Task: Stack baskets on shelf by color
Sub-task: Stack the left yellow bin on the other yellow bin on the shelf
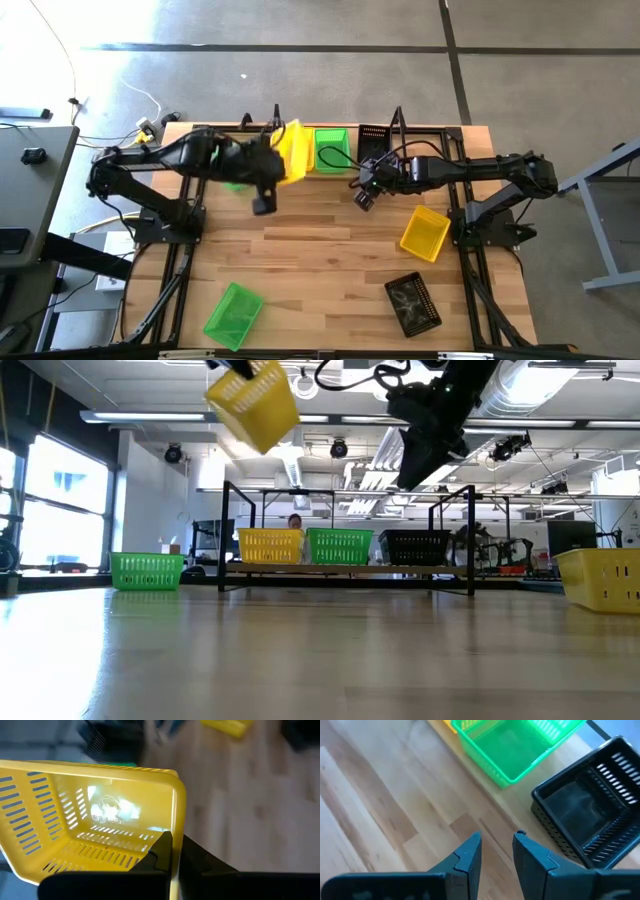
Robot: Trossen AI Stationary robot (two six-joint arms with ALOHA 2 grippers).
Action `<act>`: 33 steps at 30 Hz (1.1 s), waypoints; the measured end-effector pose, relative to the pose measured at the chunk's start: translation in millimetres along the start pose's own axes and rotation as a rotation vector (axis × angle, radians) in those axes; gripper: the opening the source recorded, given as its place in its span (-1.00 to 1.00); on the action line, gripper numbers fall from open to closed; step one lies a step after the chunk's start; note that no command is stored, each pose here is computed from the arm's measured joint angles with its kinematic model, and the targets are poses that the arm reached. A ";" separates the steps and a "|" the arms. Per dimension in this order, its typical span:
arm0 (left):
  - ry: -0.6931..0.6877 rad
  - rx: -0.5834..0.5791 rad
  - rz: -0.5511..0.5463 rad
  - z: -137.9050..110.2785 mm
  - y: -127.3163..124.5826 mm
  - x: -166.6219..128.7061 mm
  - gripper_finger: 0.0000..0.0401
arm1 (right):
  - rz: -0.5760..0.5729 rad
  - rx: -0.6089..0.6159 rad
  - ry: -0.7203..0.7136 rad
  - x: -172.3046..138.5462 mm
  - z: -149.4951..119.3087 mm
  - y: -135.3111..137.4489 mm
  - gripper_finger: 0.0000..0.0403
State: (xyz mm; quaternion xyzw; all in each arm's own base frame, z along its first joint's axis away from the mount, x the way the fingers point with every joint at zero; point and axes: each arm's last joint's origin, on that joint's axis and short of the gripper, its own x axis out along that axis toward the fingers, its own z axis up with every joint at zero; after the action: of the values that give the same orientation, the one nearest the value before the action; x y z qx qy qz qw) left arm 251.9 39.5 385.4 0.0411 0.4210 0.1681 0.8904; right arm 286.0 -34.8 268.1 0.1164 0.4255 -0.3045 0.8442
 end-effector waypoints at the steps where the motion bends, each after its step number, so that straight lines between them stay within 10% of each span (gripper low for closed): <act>1: -0.028 0.020 0.028 3.2 4.5 -0.2 -1.00 | -0.005 0.004 -0.003 0.0 0.1 -0.2 -0.52; 8: -0.137 0.141 0.179 21.1 35.2 12.6 -1.00 | -0.034 0.047 -0.017 0.0 0.5 -1.0 -0.52; 33: 0.446 0.217 0.113 -13.4 64.9 143.9 -1.00 | -0.063 0.044 -0.031 0.2 0.9 -2.2 -0.52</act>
State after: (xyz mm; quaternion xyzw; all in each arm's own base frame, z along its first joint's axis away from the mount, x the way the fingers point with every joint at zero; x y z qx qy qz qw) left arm 309.3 147.6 284.9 0.1220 0.6197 0.1763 0.7549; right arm 285.3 -37.0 268.7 0.1169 0.4092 -0.3422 0.8378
